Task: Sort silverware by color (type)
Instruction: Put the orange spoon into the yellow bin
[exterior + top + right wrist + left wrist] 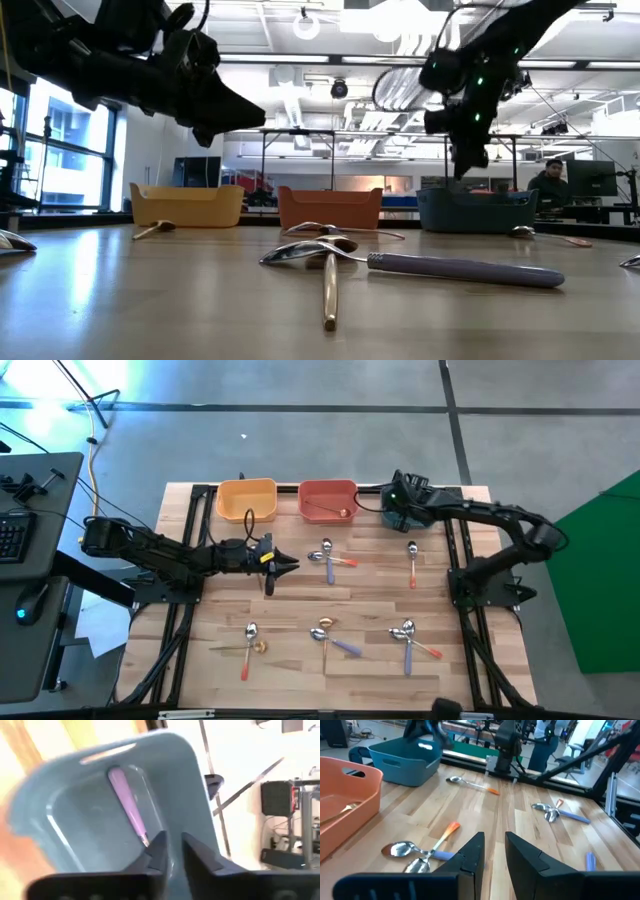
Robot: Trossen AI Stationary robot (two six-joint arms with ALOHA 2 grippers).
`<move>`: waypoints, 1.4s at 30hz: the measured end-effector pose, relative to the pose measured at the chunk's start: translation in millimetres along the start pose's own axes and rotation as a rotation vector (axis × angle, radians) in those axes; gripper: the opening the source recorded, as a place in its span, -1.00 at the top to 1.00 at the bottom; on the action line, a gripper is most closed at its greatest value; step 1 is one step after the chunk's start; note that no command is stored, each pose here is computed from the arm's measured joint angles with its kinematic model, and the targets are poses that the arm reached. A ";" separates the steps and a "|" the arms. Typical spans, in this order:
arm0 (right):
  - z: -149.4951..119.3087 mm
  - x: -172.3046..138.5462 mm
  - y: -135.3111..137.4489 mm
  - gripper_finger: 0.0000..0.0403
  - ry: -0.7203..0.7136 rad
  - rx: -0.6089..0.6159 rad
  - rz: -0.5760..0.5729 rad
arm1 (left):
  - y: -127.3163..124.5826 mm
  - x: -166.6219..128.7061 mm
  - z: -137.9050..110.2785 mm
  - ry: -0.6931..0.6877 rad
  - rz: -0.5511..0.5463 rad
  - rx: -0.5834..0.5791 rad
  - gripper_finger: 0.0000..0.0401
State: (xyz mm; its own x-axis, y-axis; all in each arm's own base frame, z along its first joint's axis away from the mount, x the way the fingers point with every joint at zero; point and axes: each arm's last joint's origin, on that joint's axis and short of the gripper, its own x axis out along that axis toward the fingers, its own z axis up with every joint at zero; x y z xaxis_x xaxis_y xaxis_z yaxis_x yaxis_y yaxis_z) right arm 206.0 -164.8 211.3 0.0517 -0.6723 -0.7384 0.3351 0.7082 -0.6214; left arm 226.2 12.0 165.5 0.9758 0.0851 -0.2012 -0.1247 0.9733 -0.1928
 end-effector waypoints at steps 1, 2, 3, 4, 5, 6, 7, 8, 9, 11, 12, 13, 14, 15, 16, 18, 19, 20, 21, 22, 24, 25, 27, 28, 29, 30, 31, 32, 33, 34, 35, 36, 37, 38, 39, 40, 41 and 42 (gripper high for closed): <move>-1.0 -7.6 0.4 0.95 -0.013 0.025 0.004 | -0.8 0.0 -0.5 0.004 -0.003 0.007 0.70; -1.9 -15.3 1.3 0.97 -0.030 0.052 0.012 | -1.6 -0.1 -0.8 0.006 -0.006 0.013 0.72; -1.7 -23.2 2.5 0.95 -0.061 0.089 0.032 | -2.5 -0.1 -1.0 0.007 -0.009 0.023 0.74; -1.8 -30.6 4.1 0.93 -0.095 0.127 0.071 | -3.3 -0.2 -1.1 0.006 -0.009 0.033 0.76; -1.4 -37.7 6.5 0.93 -0.132 0.162 0.124 | -4.1 -0.2 -1.1 0.005 -0.011 0.042 0.78; -0.3 -44.8 9.3 0.95 -0.175 0.194 0.186 | -4.8 -0.3 -1.1 0.004 -0.012 0.055 0.80; 1.5 -51.5 12.8 0.97 -0.219 0.216 0.249 | -5.3 -0.3 -1.2 0.002 -0.008 0.067 0.82; 4.1 -58.3 17.2 0.99 -0.263 0.226 0.306 | -5.9 -0.3 -1.4 0.002 -0.005 0.075 0.85; 7.2 -65.4 22.4 0.99 -0.311 0.225 0.354 | -6.2 -0.4 -1.4 0.000 0.001 0.082 0.87; 14.7 -78.6 32.6 0.98 -0.400 0.224 0.404 | -6.1 -0.4 -1.3 0.000 0.004 0.092 0.93; 18.1 -85.0 38.7 0.99 -0.438 0.220 0.425 | -6.1 -0.7 -1.6 -0.003 0.004 0.092 0.96; 21.2 -91.3 44.5 1.00 -0.474 0.221 0.444 | -5.8 -1.9 -2.3 -0.016 0.003 0.092 0.98; 24.4 -97.8 50.4 1.00 -0.510 0.226 0.458 | -5.4 -3.4 -3.6 -0.024 0.003 0.092 0.99; 27.5 -103.7 57.0 1.00 -0.542 0.227 0.464 | -4.9 -5.1 -5.5 -0.032 0.001 0.091 0.99; 29.9 -108.9 63.7 1.00 -0.565 0.225 0.460 | -4.2 -7.2 -7.8 -0.039 0.000 0.090 0.99; 32.1 -118.1 77.9 1.00 -0.590 0.212 0.452 | -2.9 -10.7 -12.8 -0.038 0.000 0.091 0.99; 33.8 -122.4 84.3 1.00 -0.608 0.216 0.456 | -2.3 -12.2 -15.0 -0.036 0.000 0.091 0.99; 35.1 -126.1 90.5 1.00 -0.622 0.223 0.469 | -1.7 -13.9 -17.0 -0.037 0.000 0.090 1.00; 35.9 -129.4 96.4 1.00 -0.631 0.228 0.486 | -1.3 -15.1 -18.8 -0.035 0.000 0.089 1.00; 36.9 -132.1 103.3 1.00 -0.638 0.230 0.506 | -0.8 -16.1 -20.5 -0.029 0.001 0.086 1.00; 39.3 -136.4 116.8 1.00 -0.650 0.238 0.543 | -0.1 -17.8 -23.5 -0.021 0.003 0.084 0.99; 39.9 -138.1 124.1 1.00 -0.650 0.234 0.560 | 0.1 -18.2 -24.3 -0.019 0.003 0.082 0.99; 42.8 -141.3 139.1 1.00 -0.669 0.229 0.593 | 0.1 -18.3 -24.1 -0.021 0.002 0.077 1.00; 43.6 -142.6 147.6 1.00 -0.676 0.213 0.605 | 0.0 -18.3 -23.9 -0.024 0.002 0.076 1.00; 45.1 -143.0 155.7 1.00 -0.688 0.196 0.607 | -0.1 -18.3 -23.6 -0.026 0.001 0.074 1.00; 46.6 -143.1 163.5 1.00 -0.702 0.175 0.606 | -0.1 -18.3 -23.6 -0.026 0.001 0.074 1.00; 48.1 -142.2 171.3 1.00 -0.711 0.159 0.602 | -0.1 -18.3 -23.5 -0.027 0.001 0.074 0.99; 50.2 -140.5 178.5 1.00 -0.724 0.143 0.598 | -0.2 -18.3 -23.3 -0.029 0.000 0.074 0.99; 52.2 -138.3 185.1 1.00 -0.735 0.128 0.597 | -0.4 -18.2 -23.2 -0.030 -0.001 0.074 0.99; 54.6 -135.2 191.3 1.00 -0.754 0.122 0.593 | -0.4 -18.2 -23.2 -0.029 -0.001 0.074 1.00; 55.1 -131.4 196.7 1.00 -0.783 0.123 0.597 | -0.7 -18.2 -23.3 -0.029 -0.003 0.075 1.00; 53.8 -126.7 201.1 1.00 -0.812 0.123 0.607 | -0.8 -18.3 -23.3 -0.029 -0.003 0.074 1.00; 50.9 -121.6 204.7 1.00 -0.840 0.133 0.631 | -0.8 -18.2 -23.3 -0.028 -0.004 0.074 1.00; 46.2 -115.6 206.6 1.00 -0.865 0.148 0.650 | -0.8 -18.2 -23.4 -0.028 -0.005 0.074 0.99; 39.6 -110.0 208.0 1.00 -0.888 0.166 0.668 | -0.9 -18.2 -23.4 -0.028 -0.007 0.074 0.99; 32.3 -105.2 208.2 1.00 -0.908 0.185 0.683 | -0.9 -18.2 -23.4 -0.027 -0.009 0.074 0.99; 24.0 -101.1 207.0 1.00 -0.922 0.208 0.693 | -1.0 -18.2 -23.4 -0.027 -0.010 0.074 1.00; 14.8 -97.7 205.0 1.00 -0.928 0.227 0.701 | -1.1 -18.2 -23.4 -0.027 -0.013 0.074 1.00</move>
State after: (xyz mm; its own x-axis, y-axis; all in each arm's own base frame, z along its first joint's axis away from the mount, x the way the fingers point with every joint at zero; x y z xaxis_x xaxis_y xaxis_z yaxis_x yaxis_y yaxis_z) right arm 283.6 42.9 159.9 0.9220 -0.1178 -0.3688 0.1163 0.9929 -0.0264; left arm 204.3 4.4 146.9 0.9818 0.0773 -0.1733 -0.0995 0.9874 -0.1234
